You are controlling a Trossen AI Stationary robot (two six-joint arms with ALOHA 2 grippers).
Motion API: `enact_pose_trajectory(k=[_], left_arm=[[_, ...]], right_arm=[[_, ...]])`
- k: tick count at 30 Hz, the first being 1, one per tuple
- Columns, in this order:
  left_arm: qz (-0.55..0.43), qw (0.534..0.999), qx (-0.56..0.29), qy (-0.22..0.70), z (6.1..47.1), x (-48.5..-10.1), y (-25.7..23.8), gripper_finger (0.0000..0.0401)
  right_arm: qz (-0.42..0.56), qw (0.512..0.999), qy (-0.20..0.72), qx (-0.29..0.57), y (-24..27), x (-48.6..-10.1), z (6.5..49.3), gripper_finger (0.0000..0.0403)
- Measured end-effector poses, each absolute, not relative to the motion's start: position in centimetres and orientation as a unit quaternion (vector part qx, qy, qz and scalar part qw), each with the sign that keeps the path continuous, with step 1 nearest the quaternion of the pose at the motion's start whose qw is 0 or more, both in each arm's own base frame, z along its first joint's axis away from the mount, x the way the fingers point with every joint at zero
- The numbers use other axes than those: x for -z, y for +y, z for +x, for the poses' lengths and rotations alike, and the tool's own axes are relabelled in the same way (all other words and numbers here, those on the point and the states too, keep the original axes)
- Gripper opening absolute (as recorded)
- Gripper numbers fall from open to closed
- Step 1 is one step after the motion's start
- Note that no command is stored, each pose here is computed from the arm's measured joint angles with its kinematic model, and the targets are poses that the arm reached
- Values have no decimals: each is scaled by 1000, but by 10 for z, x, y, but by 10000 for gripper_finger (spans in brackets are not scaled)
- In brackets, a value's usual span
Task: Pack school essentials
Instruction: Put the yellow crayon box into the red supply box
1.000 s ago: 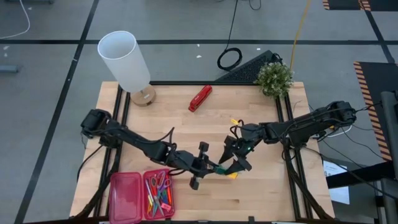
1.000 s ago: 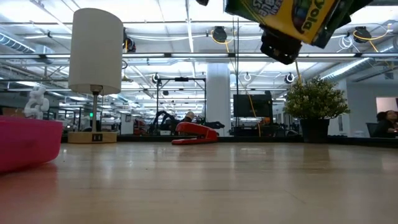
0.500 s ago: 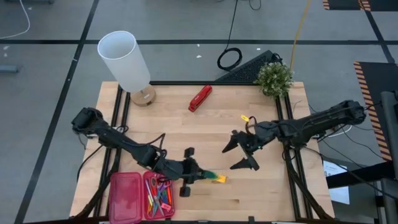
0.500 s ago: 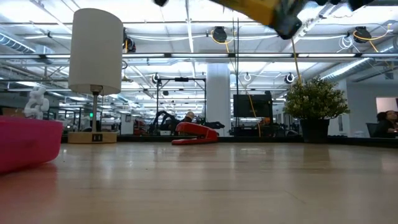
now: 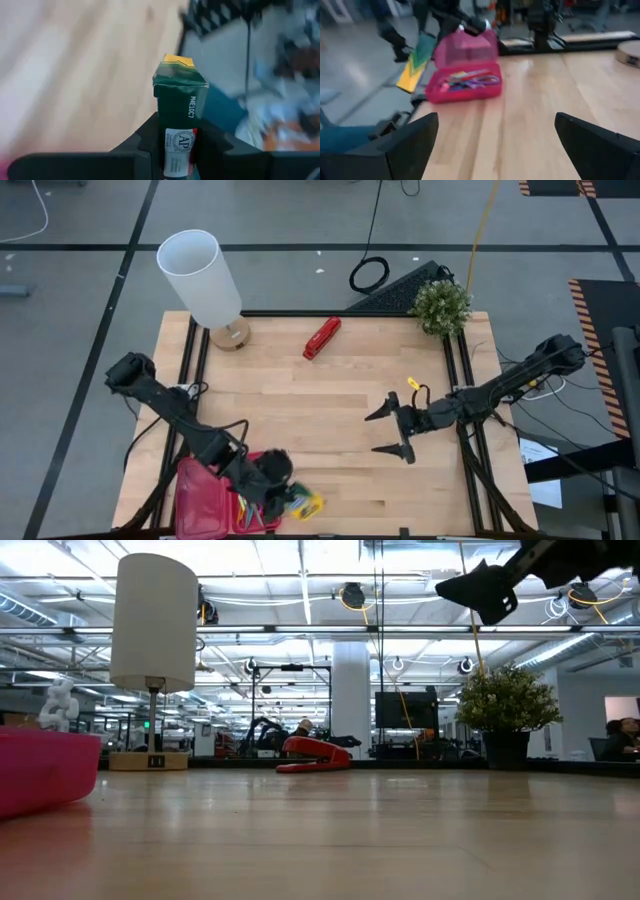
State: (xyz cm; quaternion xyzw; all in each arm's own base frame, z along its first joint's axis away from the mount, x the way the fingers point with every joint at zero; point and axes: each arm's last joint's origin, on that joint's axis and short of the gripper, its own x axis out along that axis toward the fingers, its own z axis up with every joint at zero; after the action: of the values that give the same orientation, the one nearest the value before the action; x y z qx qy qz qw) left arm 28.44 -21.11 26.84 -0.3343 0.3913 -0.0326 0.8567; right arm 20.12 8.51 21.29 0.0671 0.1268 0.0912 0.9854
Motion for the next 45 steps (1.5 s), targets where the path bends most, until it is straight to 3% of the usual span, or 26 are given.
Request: enact_pose_trajectory(k=[5,16,21,27,36,45], left_arm=[[-335,805,70,485,266,-267,-215,88],[-211,741,170,614,248,-268,-182,88],[-196,726,229,618,258,-265,-168,88],[-175,742,244,600,269,-263,-151,88],[-254,707,294,591,269,-226,-148,88],[-279,698,273,601,261,-199,-144,88]], right_arm=[[73,987,108,-99,82,-197,193,393],[51,988,106,-97,81,-196,193,393],[51,988,106,-97,81,-196,193,393],[56,988,111,-96,81,-195,193,393],[66,984,136,-94,81,-191,192,393],[68,982,142,-101,83,-190,190,393]])
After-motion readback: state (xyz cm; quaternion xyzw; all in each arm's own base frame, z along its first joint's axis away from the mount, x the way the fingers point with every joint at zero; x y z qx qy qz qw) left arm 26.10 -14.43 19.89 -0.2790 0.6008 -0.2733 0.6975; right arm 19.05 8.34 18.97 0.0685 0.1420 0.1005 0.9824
